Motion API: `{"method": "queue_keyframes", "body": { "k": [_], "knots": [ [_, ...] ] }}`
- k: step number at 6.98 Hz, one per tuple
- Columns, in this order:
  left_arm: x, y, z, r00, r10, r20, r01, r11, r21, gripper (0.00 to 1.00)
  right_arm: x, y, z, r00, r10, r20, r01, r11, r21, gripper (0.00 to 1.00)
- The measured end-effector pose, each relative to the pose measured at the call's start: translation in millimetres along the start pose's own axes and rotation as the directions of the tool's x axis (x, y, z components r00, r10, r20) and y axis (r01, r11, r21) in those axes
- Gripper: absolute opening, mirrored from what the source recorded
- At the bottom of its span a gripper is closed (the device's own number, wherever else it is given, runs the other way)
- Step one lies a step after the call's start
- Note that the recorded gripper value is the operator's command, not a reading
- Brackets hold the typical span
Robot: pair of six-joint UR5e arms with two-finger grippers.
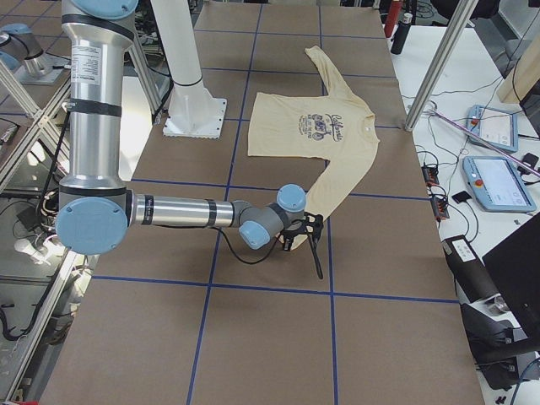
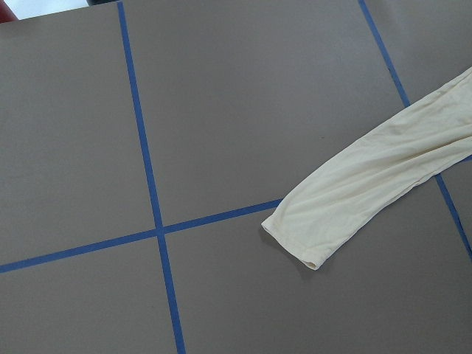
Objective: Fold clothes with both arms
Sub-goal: 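Lower the right gripper to the cuff of the sleeve nearest it and grasp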
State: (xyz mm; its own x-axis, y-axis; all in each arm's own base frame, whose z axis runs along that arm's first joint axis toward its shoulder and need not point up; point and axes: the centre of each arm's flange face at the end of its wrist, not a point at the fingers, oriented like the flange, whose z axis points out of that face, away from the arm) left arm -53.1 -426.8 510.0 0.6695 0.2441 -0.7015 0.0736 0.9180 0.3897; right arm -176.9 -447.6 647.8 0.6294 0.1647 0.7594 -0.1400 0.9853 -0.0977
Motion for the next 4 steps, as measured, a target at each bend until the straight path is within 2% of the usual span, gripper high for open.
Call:
{"method": "queue_keyframes", "body": {
  "k": [4],
  "knots": [
    [0.7, -0.2, -0.5, 1.000, 0.000, -0.002, 0.000, 1.000, 0.001, 1.00, 4.6, -3.7, 2.3, 0.999, 0.005, -0.041, -0.003, 0.999, 0.039, 0.74]
  ]
}}
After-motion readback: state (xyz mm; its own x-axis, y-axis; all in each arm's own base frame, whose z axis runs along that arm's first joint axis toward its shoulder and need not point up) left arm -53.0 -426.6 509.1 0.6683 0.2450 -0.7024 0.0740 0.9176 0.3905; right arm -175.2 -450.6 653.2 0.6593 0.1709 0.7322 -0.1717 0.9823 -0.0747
